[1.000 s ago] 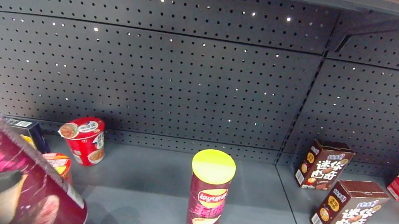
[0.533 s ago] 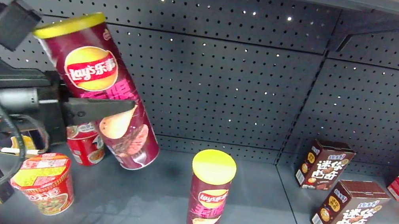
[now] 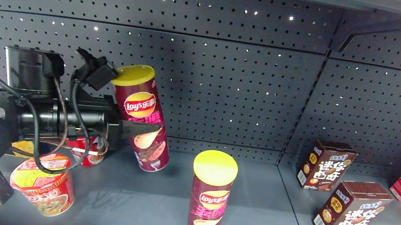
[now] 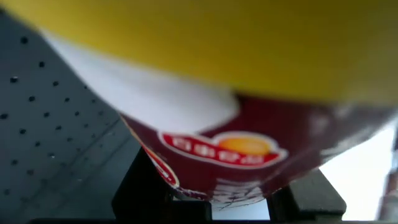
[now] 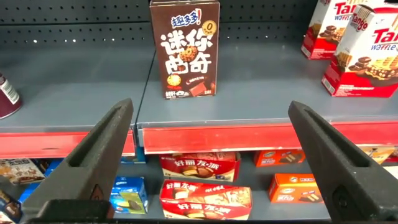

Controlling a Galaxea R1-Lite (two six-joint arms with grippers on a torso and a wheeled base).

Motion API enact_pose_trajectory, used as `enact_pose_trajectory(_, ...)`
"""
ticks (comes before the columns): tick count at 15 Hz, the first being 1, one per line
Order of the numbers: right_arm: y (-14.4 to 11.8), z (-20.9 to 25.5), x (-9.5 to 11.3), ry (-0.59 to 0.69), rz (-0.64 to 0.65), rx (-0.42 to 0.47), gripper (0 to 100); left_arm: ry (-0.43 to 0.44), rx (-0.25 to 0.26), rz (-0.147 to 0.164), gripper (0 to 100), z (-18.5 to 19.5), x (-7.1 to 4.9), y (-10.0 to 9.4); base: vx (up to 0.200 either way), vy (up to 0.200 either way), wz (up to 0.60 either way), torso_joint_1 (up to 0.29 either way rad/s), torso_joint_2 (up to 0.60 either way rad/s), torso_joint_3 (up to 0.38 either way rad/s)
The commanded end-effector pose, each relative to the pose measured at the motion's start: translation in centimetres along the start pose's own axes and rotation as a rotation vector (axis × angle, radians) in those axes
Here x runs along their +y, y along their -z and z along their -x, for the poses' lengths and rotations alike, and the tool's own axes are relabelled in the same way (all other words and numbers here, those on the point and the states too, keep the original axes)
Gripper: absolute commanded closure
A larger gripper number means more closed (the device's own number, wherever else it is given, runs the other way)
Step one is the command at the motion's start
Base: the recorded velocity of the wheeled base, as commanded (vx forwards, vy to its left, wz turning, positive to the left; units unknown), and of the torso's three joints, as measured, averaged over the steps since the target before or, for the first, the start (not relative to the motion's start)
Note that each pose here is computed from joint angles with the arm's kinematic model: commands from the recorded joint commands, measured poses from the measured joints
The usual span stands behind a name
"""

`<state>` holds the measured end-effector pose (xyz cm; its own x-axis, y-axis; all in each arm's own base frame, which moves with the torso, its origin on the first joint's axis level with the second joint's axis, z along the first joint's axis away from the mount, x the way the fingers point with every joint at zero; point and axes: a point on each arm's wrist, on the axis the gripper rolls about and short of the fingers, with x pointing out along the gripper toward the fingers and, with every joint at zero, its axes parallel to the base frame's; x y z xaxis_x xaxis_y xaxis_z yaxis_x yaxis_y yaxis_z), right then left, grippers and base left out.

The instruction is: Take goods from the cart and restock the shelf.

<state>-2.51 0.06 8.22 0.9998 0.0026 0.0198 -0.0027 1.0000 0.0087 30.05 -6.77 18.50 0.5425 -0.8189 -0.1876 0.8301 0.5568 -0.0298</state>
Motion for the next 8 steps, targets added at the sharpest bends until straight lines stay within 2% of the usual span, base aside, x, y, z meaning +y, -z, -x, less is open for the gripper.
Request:
enact_pose_trajectory(1, 0.0, 0.0, 0.0, -0.001, 0.001, 0.001, 0, 0.017, 0.031, 0.024, 100, -2.0, 1.9, 1.5, 0.0, 0.0, 0.0, 0.0, 0.0, 0.0)
enact_pose_trajectory(4, 0.0, 0.0, 0.0, -0.001, 0.0, 0.001, 0, 0.071, 0.006, 0.003, 100, -3.7, 2.7, 1.5, 0.0, 0.0, 0.0, 0.0, 0.0, 0.0)
enact_pose_trajectory(6, 0.0, 0.0, 0.0, -0.001, 0.0, 0.001, 0, 0.096, 0.007, -0.002, 100, -5.0, 2.7, 1.7, 0.0, 0.0, 0.0, 0.0, 0.0, 0.0)
enact_pose_trajectory(8, 0.0, 0.0, 0.0, -0.001, 0.0, 0.001, 0, 0.104, 0.005, -0.031, 100, -6.0, 3.1, 2.1, 0.0, 0.0, 0.0, 0.0, 0.0, 0.0)
